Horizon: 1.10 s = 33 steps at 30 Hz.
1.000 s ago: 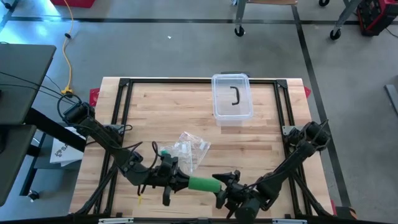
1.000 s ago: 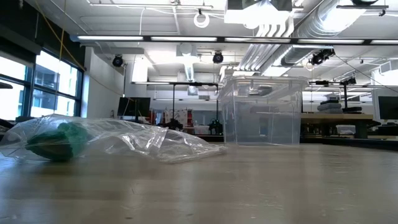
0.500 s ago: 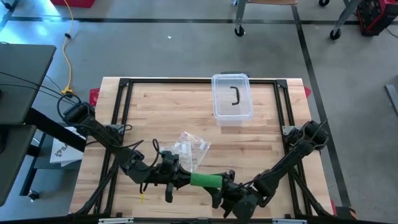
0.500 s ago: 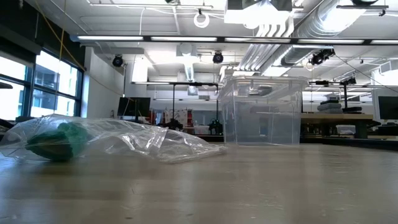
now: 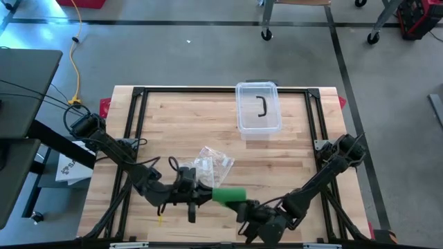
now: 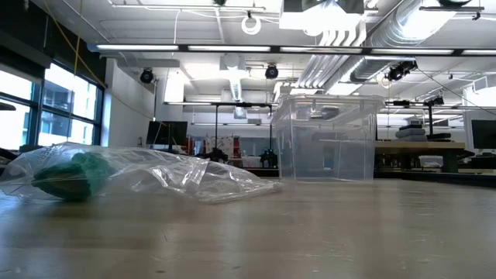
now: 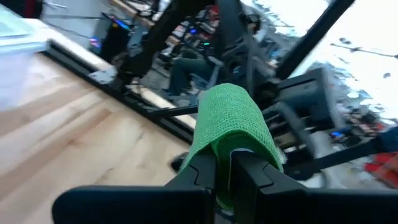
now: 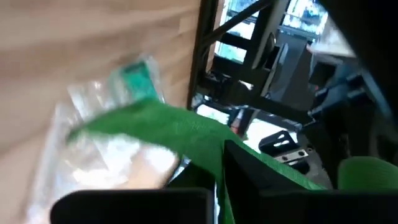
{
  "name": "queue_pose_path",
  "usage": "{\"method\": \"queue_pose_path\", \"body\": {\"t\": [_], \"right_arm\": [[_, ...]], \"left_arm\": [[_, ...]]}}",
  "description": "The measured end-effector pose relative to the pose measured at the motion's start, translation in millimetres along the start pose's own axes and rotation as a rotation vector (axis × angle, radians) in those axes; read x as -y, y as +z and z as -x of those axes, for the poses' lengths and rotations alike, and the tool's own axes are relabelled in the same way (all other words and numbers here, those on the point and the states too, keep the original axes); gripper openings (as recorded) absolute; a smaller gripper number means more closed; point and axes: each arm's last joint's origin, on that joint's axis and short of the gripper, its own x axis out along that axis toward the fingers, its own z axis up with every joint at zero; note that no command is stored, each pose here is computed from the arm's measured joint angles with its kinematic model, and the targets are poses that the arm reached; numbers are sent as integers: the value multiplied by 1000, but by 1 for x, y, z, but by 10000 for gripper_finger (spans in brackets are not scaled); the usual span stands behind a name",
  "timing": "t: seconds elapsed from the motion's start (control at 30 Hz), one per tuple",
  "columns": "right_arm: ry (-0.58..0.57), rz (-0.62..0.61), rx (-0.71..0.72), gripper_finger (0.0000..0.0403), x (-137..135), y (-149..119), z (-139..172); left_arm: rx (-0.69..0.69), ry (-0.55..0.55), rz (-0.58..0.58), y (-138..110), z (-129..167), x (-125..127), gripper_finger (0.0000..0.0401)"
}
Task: Roll bandage
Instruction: Roll the green bandage
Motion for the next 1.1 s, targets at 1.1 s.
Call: {"method": "queue_pose_path", "body": {"t": [1.1], "right_arm": [[-400,-1493,362,0,72,14,55]], "left_arm": [[-26,48,-331,-67,7,13,14]]}}
